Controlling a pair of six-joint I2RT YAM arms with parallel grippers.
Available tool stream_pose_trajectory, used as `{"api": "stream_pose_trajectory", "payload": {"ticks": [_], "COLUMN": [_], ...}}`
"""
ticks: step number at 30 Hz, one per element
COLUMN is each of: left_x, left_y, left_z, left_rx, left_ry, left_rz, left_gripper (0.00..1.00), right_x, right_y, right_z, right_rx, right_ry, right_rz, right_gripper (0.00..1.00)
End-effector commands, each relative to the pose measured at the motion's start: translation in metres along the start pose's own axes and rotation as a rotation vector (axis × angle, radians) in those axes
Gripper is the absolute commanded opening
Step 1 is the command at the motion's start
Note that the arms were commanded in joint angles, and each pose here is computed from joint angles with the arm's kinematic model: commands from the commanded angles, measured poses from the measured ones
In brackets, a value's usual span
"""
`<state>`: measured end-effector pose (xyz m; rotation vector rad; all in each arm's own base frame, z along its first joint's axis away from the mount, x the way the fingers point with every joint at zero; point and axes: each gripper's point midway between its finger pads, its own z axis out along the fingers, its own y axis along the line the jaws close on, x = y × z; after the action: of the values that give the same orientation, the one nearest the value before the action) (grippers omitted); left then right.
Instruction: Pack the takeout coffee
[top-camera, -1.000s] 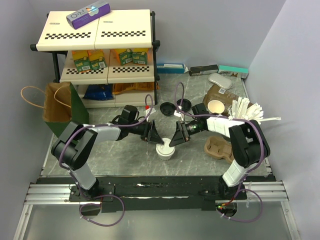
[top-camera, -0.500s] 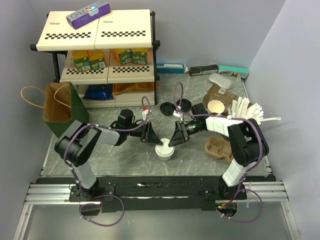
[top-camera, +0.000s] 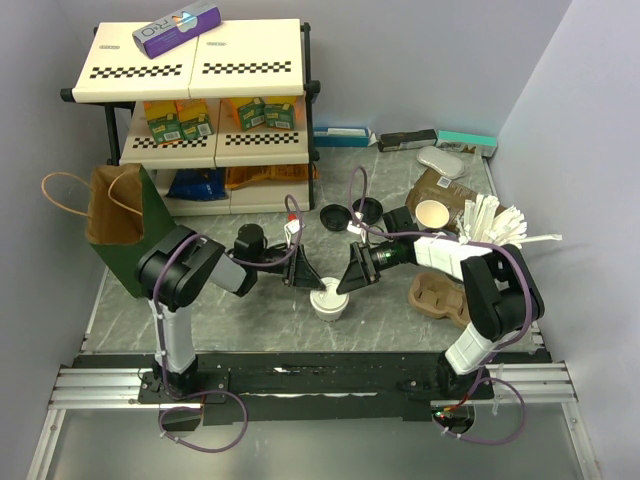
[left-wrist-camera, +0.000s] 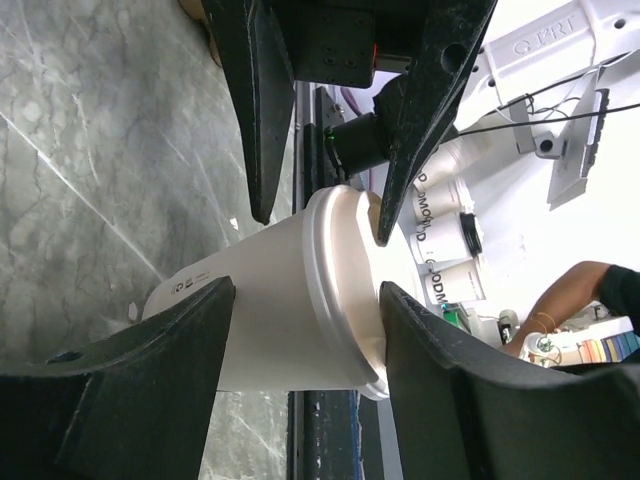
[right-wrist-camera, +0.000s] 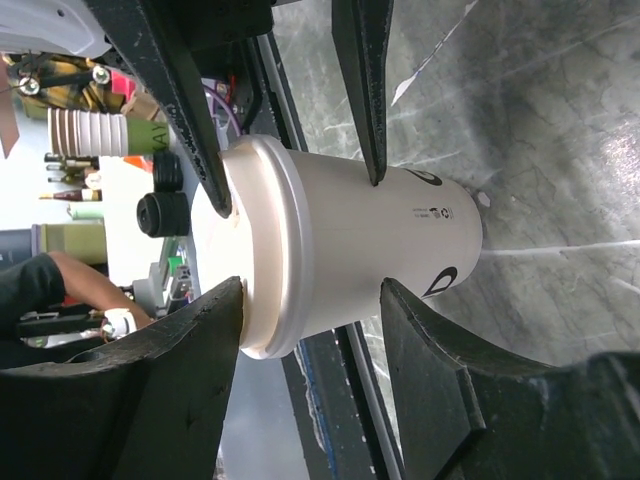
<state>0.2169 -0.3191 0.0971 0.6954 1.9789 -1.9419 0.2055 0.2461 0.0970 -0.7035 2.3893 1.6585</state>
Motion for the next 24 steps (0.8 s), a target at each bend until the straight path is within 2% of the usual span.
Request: {"api": "stream_pose_trajectory", "payload": {"ticks": [1,4,6,7,8,10,11,14,15,17,24], "left_x": [0.002,-0.012,-0.023,-0.027,-0.032,-0.038,-0.039,-0.050,-0.042,-0.051,-0.026], "left_y": [0.023,0.004,-0.012,-0.014,-0.018,-0.016,-0.017,-0.015,-0.006,-0.008,-0.019], "left_z": [-0.001,0.000,0.001,0.001,0.001,0.001,-0.001,-0.002,-0.006,-0.009,-0.029], "left_rx": [-0.047,-0.017,0.001,-0.003,-0.023,-0.056,-0.089,-0.146,-0.191,-0.229,-0.312], "left_ry": [-0.065,-0.063,-0.065,-0.062,-0.051,-0.046,-0.025,-0.017,0.013,0.011,0.059], "left_rz": [-0.004,0.018,0.053,0.079,0.059,0.129,0.094,0.166,0.137,0.171,0.190], "left_gripper": [0.64,0.67,0.73,0.94,0.99,0.99,0.99,0.99,0.99,0.99,0.99], "right_x": [0.003,-0.004,-0.007,-0.011,-0.013,-0.020,-0.022,-0.029,-0.030,-0.031,-0.028], "right_y": [-0.022,-0.008,-0.001,0.002,0.004,0.009,0.010,0.012,0.013,0.017,0.025], "right_z": [0.000,-0.003,-0.004,-0.005,-0.006,-0.007,-0.008,-0.013,-0.013,-0.014,-0.023], "right_rx": [0.114,0.073,0.050,0.047,0.046,0.045,0.051,0.071,0.071,0.064,0.084], "right_ry": [-0.005,-0.021,-0.028,-0.033,-0.035,-0.043,-0.047,-0.059,-0.057,-0.057,-0.045], "right_rz": [-0.069,-0.114,-0.131,-0.143,-0.146,-0.175,-0.184,-0.207,-0.210,-0.219,-0.262], "right_gripper": [0.63,0.64,0.66,0.66,0.67,0.70,0.71,0.75,0.83,0.99,1.00]}}
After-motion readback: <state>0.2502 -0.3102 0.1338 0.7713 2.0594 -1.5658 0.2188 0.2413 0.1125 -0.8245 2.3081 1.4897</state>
